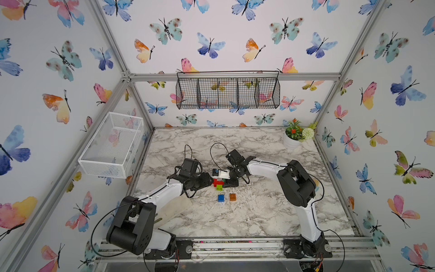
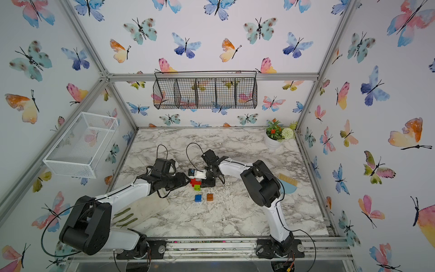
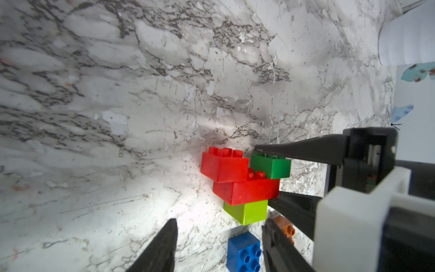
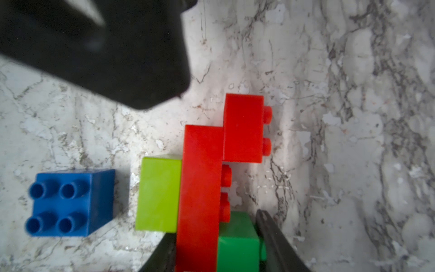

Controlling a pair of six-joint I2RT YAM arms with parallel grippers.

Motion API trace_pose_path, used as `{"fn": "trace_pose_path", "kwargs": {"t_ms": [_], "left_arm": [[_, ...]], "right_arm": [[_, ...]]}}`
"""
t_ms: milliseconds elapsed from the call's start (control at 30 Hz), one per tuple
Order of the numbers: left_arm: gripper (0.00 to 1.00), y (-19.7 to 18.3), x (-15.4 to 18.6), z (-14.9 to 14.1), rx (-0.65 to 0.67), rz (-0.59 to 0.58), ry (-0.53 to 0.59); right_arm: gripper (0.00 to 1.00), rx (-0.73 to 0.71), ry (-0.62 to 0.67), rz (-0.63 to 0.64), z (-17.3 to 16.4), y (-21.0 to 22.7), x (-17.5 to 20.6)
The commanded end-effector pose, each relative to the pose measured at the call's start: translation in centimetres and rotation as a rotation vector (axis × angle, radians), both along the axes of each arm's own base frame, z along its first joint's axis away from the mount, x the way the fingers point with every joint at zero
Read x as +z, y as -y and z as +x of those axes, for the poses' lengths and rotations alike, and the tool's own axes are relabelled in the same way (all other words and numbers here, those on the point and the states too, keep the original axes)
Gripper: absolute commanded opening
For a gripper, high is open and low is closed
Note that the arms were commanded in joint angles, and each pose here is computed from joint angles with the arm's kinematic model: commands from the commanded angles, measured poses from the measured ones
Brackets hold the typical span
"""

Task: Assemble the letter v with lego
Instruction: Assemble the lego brick with the lego brick, then pick up the lego brick from the center of the board.

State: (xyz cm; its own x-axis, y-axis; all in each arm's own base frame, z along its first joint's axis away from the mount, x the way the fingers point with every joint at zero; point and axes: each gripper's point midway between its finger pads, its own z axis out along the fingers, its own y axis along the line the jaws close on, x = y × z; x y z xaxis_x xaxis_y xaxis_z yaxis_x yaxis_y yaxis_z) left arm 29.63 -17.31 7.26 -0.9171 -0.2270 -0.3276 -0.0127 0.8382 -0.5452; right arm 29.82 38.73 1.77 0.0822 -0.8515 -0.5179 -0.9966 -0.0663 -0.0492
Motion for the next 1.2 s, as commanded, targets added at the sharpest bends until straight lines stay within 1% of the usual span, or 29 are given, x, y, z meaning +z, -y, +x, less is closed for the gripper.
{"fn": "trace_pose_path", "kwargs": {"t_ms": [0, 100, 233, 267, 333, 433, 467, 533, 567, 633, 700, 767, 833, 967, 1033, 1100, 1167], "left_arm": [[0.63, -0.5, 1.5, 0.4, 0.001, 0.020, 0.039], [0.67, -0.5, 1.8, 0.2, -0.007, 0.016, 0.046], [0.68, -0.7, 1.4, -0.4, -0.004, 0.018, 0.036], [0.68, -0.7, 1.3, -0.5, -0.004, 0.016, 0.032], [0.68, -0.8, 1.2, -0.8, 0.002, 0.013, 0.027], [0.70, -0.9, 1.5, -1.1, 0.013, 0.002, 0.043], [0.72, -1.0, 1.7, -1.2, 0.018, -0.002, 0.048], [0.77, -1.0, 1.7, -1.4, 0.020, -0.010, 0.051], [0.80, -1.0, 1.6, -1.5, 0.020, -0.012, 0.048], [0.82, -1.0, 1.4, -1.6, 0.021, -0.011, 0.039], [0.83, -1.0, 1.0, -1.7, 0.024, -0.012, 0.029], [0.83, -0.8, 1.0, -1.6, 0.025, -0.017, 0.030], [0.84, -0.6, 1.0, -1.6, 0.026, -0.021, 0.029], [0.84, -0.4, 1.0, -1.2, 0.032, -0.028, 0.032], [0.84, -0.5, 0.8, -1.2, 0.036, -0.024, 0.027], [0.83, -0.5, 0.8, -1.3, 0.033, -0.023, 0.026], [0.83, -0.5, 0.8, -1.5, 0.038, -0.022, 0.025]], "right_arm": [[0.53, -0.001, -0.039, -0.072, -1.3, 1.3, -2.4], [0.65, -0.014, -0.006, -0.047, -0.6, 0.8, -0.8], [0.77, -0.066, 0.040, 0.001, 0.4, 0.4, 2.2], [0.79, -0.086, 0.052, 0.012, 0.6, 0.4, 3.0], [0.80, -0.146, 0.081, 0.043, 1.0, 0.6, 4.9], [0.81, -0.283, 0.100, 0.104, 1.3, 1.6, 7.5], [0.83, -0.362, 0.095, 0.135, 1.4, 2.0, 8.6], [0.86, -0.548, 0.040, 0.186, 1.6, 3.0, 9.9], [0.91, -0.623, -0.019, 0.189, 1.0, 3.7, 10.1], [0.96, -0.724, -0.126, 0.193, -0.6, 4.7, 9.9], [0.96, -0.833, -0.261, 0.220, -2.7, 5.4, 9.5], [0.94, -0.897, -0.323, 0.225, -4.5, 5.8, 8.8], [0.92, -0.966, -0.345, 0.193, -6.0, 6.1, 8.0], [0.91, -0.980, -0.404, 0.113, -8.6, 4.7, 5.8], [0.90, -1.008, -0.409, 0.041, -8.8, 4.2, 4.3], [0.89, -1.058, -0.357, -0.041, -8.5, 4.5, 3.0], [0.89, -1.090, -0.332, -0.082, -8.3, 4.8, 2.3]]}}
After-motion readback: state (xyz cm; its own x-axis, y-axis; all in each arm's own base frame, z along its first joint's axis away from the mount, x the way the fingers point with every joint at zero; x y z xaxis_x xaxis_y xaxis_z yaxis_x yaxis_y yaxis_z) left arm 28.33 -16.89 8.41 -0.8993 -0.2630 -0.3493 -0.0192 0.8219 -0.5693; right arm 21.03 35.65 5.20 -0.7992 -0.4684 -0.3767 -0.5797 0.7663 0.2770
